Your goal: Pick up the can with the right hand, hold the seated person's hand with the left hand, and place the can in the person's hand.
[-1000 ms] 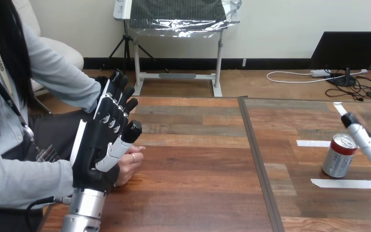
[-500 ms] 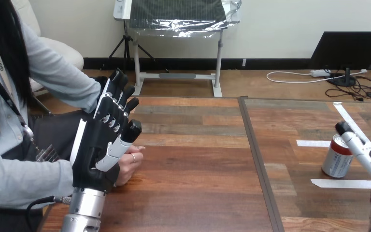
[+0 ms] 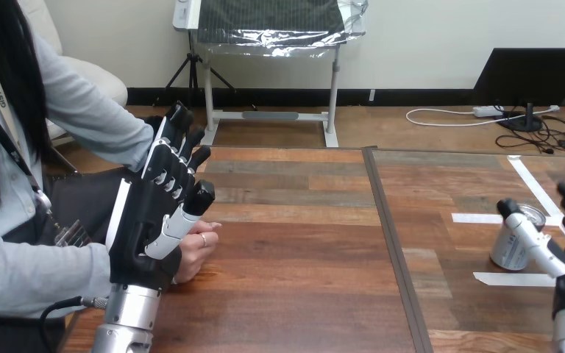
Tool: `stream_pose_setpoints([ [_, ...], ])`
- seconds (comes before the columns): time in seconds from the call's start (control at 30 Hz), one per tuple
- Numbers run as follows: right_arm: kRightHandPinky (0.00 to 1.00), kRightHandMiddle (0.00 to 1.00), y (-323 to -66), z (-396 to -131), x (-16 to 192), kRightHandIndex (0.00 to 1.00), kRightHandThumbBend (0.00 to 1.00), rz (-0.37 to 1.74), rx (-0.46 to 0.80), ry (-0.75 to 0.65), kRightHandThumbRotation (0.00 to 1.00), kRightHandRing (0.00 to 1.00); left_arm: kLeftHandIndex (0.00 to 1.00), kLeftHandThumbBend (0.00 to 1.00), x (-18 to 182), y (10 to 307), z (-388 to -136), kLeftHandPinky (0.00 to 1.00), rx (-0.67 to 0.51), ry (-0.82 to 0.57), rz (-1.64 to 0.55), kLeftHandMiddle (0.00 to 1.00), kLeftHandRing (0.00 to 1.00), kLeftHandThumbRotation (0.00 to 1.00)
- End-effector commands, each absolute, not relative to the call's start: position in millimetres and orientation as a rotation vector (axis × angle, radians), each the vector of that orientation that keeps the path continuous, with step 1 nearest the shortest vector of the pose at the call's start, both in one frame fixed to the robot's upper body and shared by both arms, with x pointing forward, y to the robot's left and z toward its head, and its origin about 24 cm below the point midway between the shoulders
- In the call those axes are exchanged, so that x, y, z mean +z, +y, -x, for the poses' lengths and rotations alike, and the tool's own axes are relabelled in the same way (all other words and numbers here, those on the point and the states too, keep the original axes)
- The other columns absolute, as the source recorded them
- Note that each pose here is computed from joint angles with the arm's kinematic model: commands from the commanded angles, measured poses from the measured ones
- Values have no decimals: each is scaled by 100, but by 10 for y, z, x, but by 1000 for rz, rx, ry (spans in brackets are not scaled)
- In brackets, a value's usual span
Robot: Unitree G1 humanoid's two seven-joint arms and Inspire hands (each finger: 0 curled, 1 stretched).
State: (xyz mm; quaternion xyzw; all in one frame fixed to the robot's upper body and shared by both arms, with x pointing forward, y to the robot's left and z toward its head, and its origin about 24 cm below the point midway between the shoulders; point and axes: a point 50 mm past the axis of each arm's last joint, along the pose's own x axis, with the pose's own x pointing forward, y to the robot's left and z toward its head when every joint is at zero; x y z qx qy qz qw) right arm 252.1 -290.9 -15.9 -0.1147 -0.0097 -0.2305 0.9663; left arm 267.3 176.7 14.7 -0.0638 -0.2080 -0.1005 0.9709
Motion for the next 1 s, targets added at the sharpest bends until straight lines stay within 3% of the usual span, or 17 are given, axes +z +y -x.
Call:
stream_pose_setpoints([
  [0.0,96,93,-2861,-2635,-80,97,100,227,-448,-49,48,96,97,100,411,1741,-2814,92,-235,-532,89,98,96,58],
  [0.97,95,93,-2828,-2576,-256,98,100,250,-435,76,48,96,97,100,414,1741,-2802,92,-238,-538,82,98,96,60],
])
